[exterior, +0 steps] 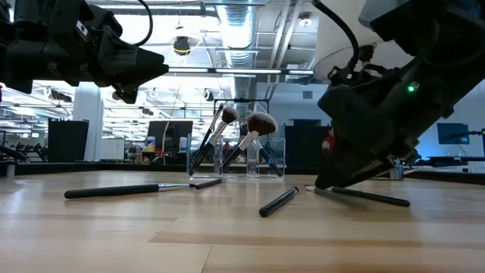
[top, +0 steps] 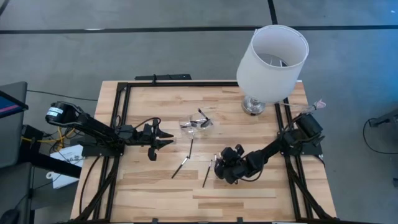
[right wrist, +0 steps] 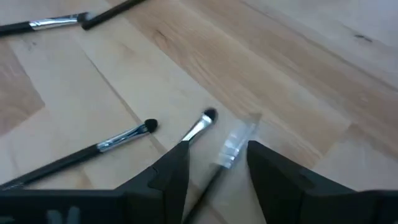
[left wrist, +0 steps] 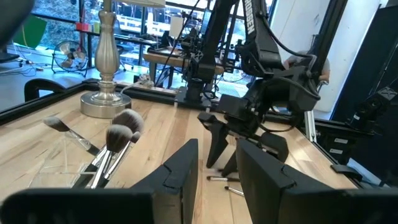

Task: Pick & Place Makeup Supplies
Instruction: Put the black makeup brush into the transparent organizer

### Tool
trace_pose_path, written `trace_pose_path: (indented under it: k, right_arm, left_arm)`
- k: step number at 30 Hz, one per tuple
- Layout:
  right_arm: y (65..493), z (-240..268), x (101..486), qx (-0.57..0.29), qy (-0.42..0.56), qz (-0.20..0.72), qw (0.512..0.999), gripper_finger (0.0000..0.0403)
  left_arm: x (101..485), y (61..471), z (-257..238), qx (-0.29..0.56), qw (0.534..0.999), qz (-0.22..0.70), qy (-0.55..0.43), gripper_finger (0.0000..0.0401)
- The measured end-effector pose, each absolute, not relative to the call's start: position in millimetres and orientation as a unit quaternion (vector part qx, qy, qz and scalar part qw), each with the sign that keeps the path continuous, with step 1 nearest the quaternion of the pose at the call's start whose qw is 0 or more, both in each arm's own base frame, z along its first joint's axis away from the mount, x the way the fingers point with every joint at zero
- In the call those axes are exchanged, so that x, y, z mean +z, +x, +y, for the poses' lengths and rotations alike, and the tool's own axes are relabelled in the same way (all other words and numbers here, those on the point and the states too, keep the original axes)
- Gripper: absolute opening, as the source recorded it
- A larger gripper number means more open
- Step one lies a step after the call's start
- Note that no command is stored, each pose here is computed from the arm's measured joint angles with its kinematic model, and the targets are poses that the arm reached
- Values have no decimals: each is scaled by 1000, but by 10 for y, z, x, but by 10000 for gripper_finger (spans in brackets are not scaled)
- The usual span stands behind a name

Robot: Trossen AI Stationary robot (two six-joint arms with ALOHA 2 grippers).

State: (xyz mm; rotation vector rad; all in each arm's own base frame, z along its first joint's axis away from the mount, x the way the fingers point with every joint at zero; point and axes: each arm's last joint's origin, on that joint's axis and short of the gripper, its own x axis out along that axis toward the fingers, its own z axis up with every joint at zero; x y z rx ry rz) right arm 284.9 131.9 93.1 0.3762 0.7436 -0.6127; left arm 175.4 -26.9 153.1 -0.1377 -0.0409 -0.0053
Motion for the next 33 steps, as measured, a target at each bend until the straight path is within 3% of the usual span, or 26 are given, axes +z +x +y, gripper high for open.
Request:
trace_pose_path:
  k: [8, 23, 26, 33]
  right_arm:
    - [2844, 1312, 868, -311, 169, 349, 868, 126]
    - [2856, 1226, 843, -298, 148, 391, 858, 8]
    - [2862, 1221, 822, -299, 138, 391, 859, 24]
    - [2842, 1251, 743, -315, 110, 376, 864, 107]
  left_arm:
    - [1531, 1754, -269, -3, 997, -20, -69, 106]
    - [1531, 1754, -269, -3, 997, -20, -69, 106]
    - [1531, 1754, -269, -3, 997, -20, -69, 106]
    - [1531, 1754, -270, -3, 997, -20, -69, 106]
